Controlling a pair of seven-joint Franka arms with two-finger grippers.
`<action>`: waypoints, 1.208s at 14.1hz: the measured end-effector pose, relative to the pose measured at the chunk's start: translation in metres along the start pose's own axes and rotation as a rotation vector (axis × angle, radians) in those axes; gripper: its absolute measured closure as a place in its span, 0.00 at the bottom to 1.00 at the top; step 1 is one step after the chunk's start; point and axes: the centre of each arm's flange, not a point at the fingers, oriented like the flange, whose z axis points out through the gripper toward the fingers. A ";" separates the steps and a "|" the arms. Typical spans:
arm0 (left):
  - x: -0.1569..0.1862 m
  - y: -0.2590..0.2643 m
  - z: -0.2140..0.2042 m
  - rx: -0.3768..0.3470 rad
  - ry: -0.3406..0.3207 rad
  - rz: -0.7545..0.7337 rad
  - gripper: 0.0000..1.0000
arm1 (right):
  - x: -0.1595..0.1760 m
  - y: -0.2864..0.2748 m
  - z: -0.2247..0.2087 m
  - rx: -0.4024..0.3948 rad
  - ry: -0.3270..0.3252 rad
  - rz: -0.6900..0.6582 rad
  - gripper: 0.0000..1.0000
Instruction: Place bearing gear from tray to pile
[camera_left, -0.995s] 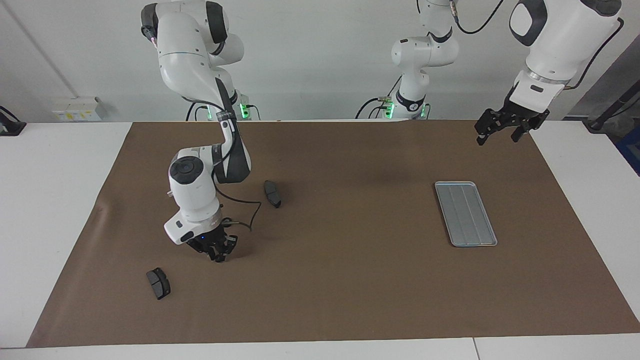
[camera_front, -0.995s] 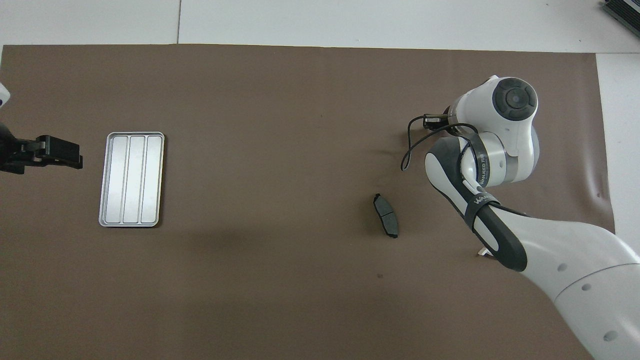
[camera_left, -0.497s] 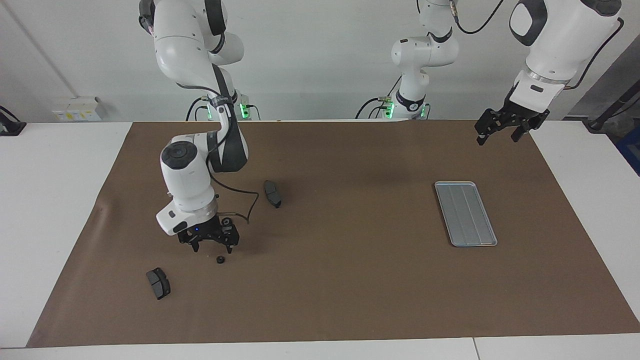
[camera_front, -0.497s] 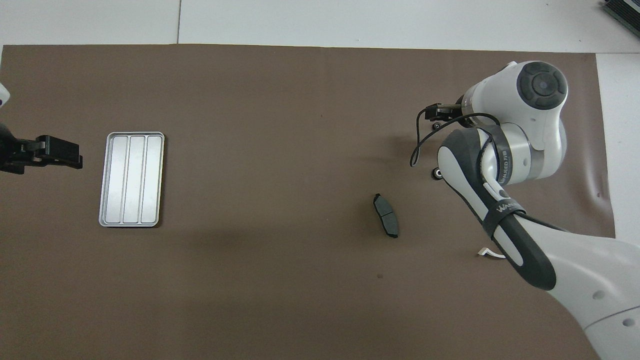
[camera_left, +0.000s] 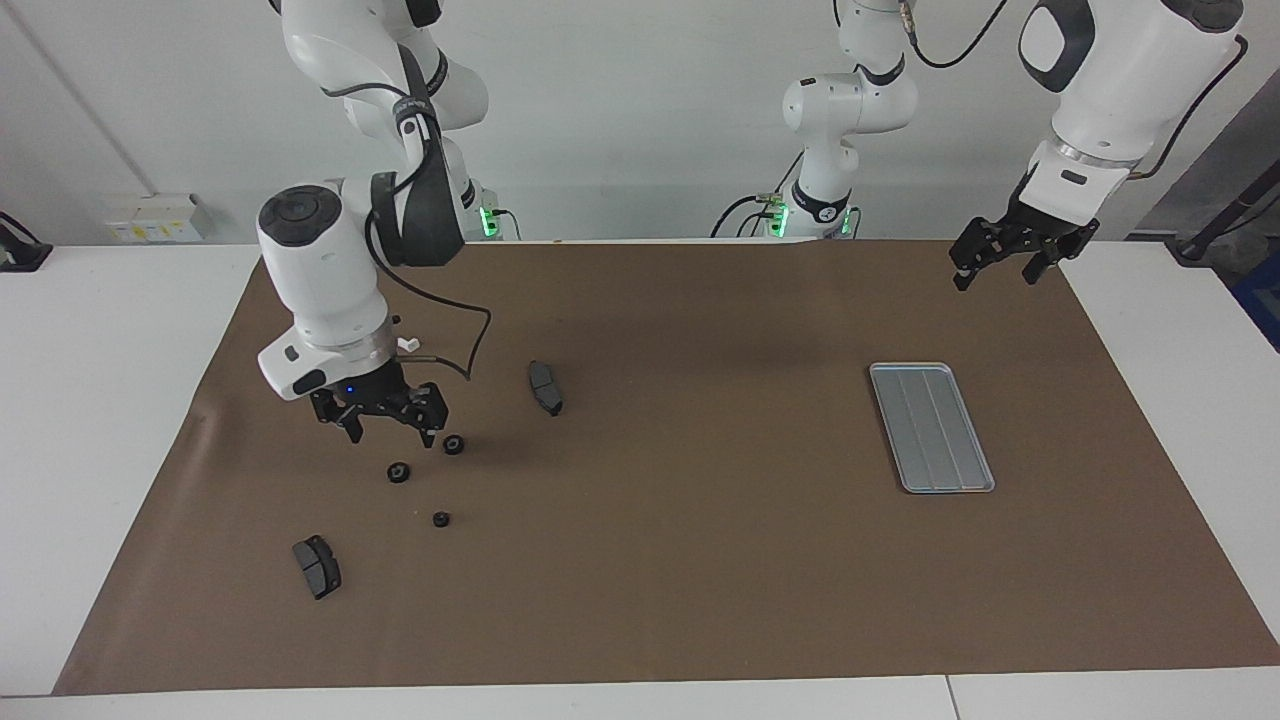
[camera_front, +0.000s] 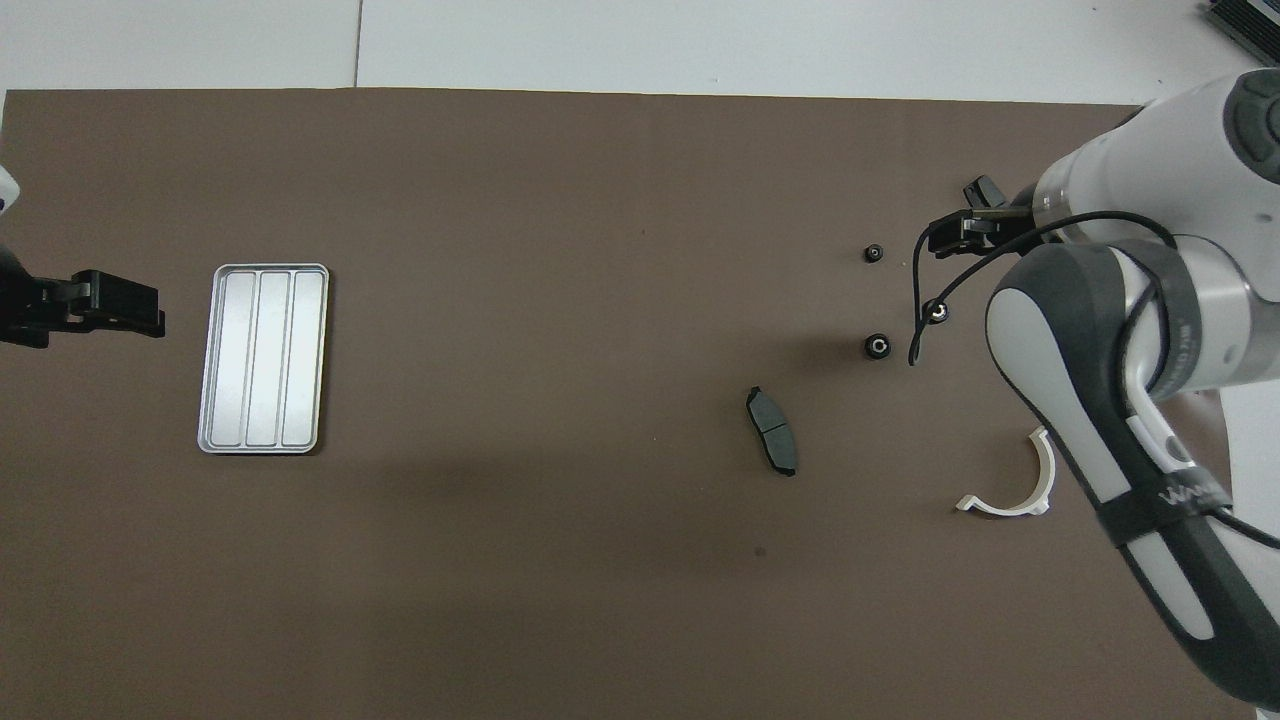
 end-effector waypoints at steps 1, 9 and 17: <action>0.000 0.000 0.000 0.000 0.000 0.000 0.00 | -0.003 0.012 -0.010 -0.002 -0.008 -0.010 0.00; 0.000 -0.001 0.000 0.000 0.000 -0.002 0.00 | -0.054 0.057 -0.105 0.002 -0.074 0.004 0.00; 0.000 -0.001 0.000 0.000 0.000 -0.003 0.00 | -0.064 0.080 -0.139 0.042 -0.084 0.056 0.00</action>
